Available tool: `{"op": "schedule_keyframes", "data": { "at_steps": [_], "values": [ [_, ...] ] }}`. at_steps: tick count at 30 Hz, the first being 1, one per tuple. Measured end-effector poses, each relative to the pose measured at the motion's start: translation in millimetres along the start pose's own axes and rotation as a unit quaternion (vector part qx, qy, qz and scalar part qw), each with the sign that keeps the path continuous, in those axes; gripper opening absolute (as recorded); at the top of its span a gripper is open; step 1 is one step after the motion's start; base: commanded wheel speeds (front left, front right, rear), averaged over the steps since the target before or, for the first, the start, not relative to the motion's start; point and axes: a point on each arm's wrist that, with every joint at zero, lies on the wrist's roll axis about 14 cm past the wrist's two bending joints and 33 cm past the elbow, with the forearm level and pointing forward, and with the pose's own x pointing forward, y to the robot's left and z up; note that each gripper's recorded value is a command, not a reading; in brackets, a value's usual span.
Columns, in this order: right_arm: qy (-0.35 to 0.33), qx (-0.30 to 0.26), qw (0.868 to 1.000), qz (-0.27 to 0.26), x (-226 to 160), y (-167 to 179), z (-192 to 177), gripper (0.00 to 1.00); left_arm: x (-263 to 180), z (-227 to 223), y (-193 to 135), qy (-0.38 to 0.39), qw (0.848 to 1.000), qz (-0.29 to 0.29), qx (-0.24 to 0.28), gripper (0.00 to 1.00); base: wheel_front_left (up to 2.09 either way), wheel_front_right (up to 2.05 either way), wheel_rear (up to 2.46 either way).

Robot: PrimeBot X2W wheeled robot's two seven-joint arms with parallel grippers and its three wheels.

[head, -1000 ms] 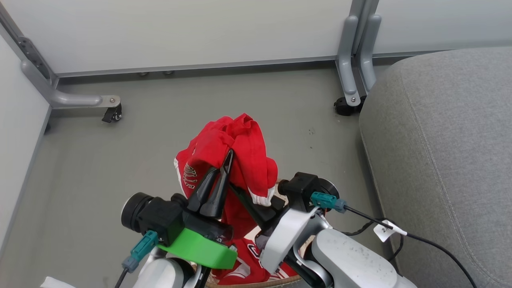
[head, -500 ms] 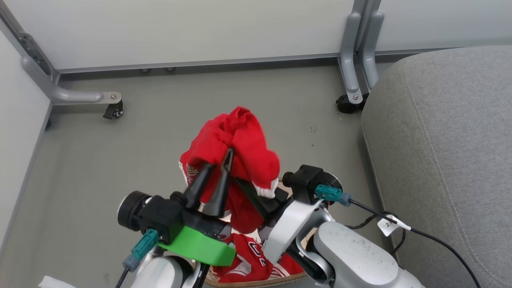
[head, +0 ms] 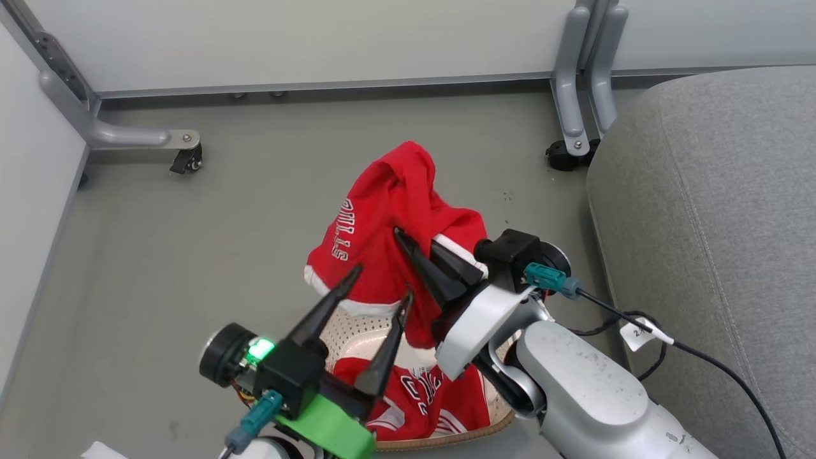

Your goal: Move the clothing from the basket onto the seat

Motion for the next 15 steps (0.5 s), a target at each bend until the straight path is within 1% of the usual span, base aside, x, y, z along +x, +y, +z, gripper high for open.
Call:
{"op": "schedule_keyframes", "data": {
  "at_steps": [6, 15],
  "values": [
    [0.003, -0.002, 1.0, -0.014, 0, -11, -3, 0.0, -8, -21, -12, 0.04, 0.999, -0.024, -0.001, 1.0, 0.0, 0.0, 0.0],
    [0.0, -0.003, 0.999, -0.034, -6, -24, -3, 0.0, -5, -27, -15, 0.045, 0.999, -0.031, -0.002, 1.0, 0.0, 0.0, 0.0]
  ]
}}
